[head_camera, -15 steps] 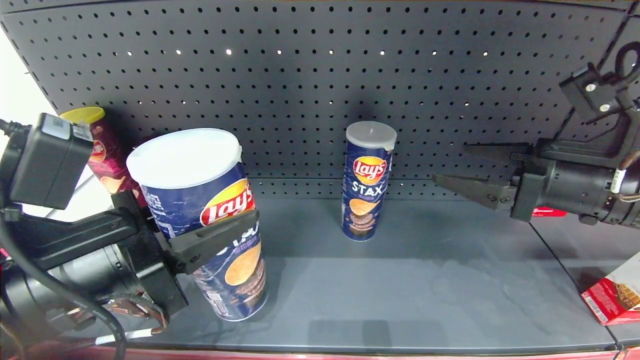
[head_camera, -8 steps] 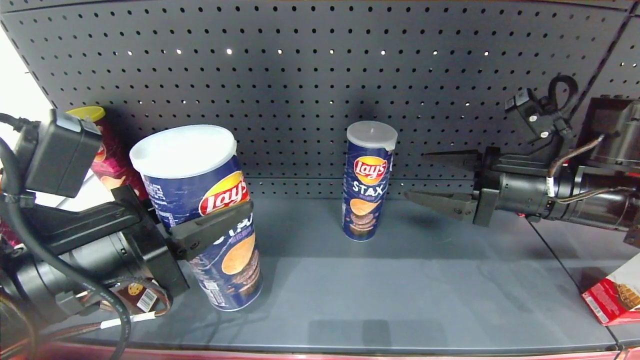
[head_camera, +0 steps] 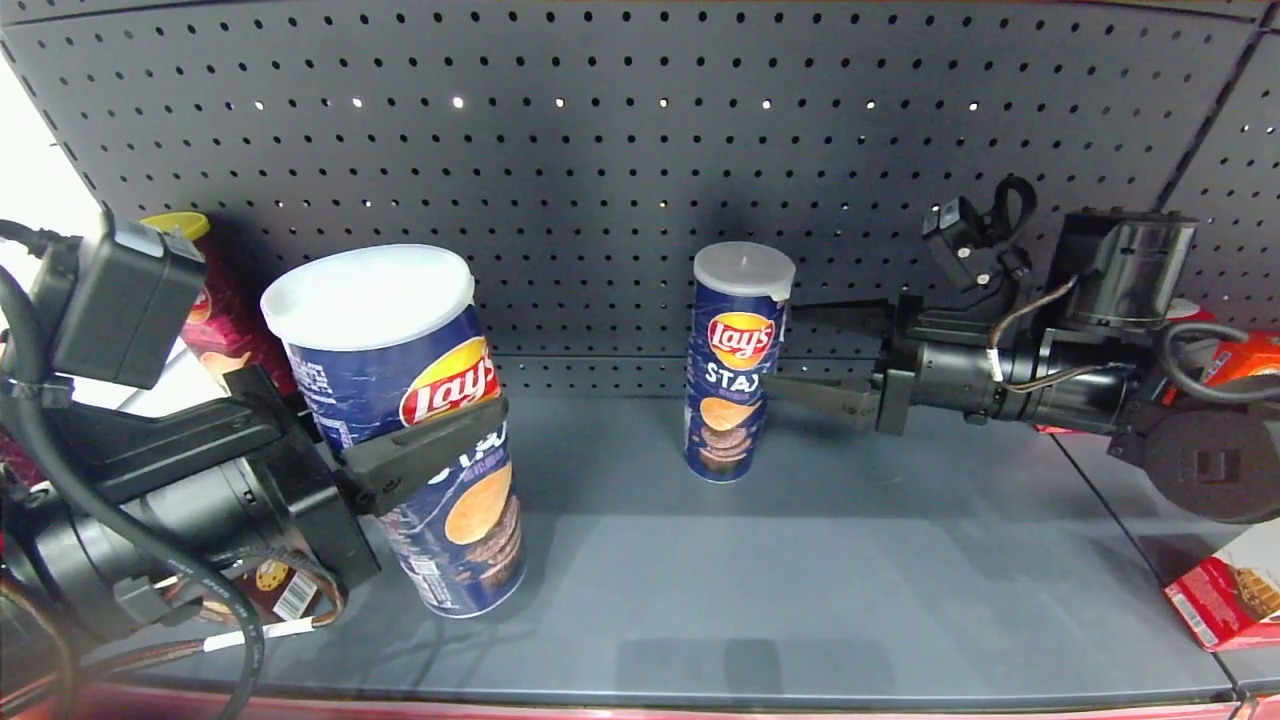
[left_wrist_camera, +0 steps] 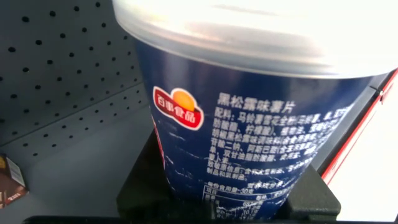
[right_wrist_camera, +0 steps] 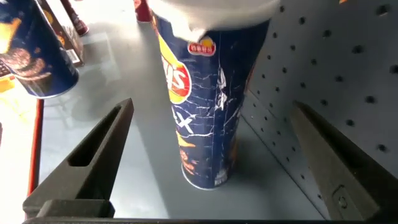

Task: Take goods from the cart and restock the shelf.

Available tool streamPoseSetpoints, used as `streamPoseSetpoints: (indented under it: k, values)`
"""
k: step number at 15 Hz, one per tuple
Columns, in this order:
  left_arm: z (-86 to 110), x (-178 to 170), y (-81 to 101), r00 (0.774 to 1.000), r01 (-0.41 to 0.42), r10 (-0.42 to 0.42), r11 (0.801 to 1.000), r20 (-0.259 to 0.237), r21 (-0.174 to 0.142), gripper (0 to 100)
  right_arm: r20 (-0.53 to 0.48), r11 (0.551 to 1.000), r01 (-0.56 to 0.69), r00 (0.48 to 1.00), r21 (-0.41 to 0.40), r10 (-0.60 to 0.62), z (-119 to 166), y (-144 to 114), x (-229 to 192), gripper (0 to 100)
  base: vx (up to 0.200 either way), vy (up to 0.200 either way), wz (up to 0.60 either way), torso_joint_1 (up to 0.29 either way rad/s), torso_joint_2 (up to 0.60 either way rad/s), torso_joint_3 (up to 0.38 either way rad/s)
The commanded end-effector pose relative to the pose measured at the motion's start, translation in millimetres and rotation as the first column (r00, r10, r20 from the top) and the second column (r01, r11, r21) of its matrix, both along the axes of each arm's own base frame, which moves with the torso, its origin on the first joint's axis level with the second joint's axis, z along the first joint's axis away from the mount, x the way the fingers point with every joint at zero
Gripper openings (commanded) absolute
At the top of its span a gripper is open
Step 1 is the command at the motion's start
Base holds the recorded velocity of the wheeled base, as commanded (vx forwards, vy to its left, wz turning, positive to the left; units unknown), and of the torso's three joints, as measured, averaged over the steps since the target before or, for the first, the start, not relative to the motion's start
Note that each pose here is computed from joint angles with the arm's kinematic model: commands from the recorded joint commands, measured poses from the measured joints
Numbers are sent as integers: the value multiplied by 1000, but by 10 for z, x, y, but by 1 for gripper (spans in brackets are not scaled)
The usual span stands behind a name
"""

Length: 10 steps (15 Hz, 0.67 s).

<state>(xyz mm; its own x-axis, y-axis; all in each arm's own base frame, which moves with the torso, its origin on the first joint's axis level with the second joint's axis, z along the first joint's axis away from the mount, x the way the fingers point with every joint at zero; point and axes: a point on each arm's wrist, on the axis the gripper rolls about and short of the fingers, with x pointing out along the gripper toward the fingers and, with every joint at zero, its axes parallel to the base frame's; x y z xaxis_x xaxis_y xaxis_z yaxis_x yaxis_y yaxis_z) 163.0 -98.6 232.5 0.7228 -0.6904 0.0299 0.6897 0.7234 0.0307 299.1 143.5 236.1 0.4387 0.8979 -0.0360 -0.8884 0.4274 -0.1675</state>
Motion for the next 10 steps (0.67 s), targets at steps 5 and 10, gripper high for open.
streamPoseSetpoints:
  k: [5, 10]
  values:
    - [-9, 5, -4, 1000, 0, 0, 1000, -3, 1, 0, -29, 999, -44, 999, -10, 44, -228, 118, 214, 100, 0, 0, 0, 0, 0, 0]
    - [-9, 9, 2, 1000, -5, 5, 1000, -3, 1, 0, -33, 997, -72, 997, -9, 71, -335, 187, 349, 100, 0, 0, 0, 0, 0, 0]
